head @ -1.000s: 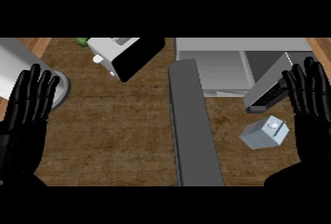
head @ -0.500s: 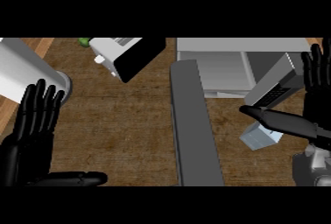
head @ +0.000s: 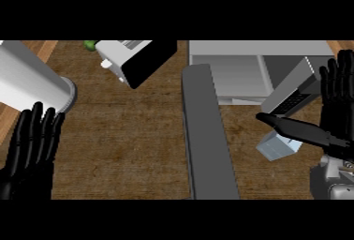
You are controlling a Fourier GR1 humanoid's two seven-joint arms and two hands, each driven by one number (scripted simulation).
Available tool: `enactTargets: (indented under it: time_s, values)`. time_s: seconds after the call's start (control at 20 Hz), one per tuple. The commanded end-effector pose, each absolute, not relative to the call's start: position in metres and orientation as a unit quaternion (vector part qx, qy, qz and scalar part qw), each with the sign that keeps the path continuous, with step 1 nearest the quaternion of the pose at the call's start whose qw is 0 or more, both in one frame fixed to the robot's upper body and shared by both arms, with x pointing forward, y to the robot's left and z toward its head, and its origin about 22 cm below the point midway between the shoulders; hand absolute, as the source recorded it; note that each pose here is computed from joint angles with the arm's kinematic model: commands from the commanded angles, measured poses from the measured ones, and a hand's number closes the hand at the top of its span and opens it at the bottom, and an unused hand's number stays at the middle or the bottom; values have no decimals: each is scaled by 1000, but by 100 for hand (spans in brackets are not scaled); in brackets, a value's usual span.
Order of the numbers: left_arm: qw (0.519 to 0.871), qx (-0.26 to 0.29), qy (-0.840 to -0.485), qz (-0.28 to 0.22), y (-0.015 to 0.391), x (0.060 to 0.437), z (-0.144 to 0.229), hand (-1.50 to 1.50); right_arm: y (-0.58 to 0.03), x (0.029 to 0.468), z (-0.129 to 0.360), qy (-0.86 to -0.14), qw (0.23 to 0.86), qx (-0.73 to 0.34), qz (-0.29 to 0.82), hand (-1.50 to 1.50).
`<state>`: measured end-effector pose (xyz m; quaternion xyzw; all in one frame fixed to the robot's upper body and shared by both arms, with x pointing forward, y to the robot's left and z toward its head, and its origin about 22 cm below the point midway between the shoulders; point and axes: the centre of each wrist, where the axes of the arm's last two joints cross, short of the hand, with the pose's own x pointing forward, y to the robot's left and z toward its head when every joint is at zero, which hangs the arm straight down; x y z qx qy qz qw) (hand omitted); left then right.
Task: Pick up the milk, place it into the microwave and close the microwave
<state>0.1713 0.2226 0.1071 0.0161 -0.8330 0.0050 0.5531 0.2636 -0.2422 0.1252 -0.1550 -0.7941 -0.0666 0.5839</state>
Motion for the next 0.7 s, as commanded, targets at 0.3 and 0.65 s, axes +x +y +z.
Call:
enactTargets:
  time_s: [0.3, 0.65]
  values:
    - [555, 20, -831, -5, 222, 146, 108, -150, -256, 236, 56, -759, 619, -188, -76, -150]
    - [557, 6, -830, 0, 219, 147, 99, -150, -270, 230, 16, -741, 635, -207, -68, -150]
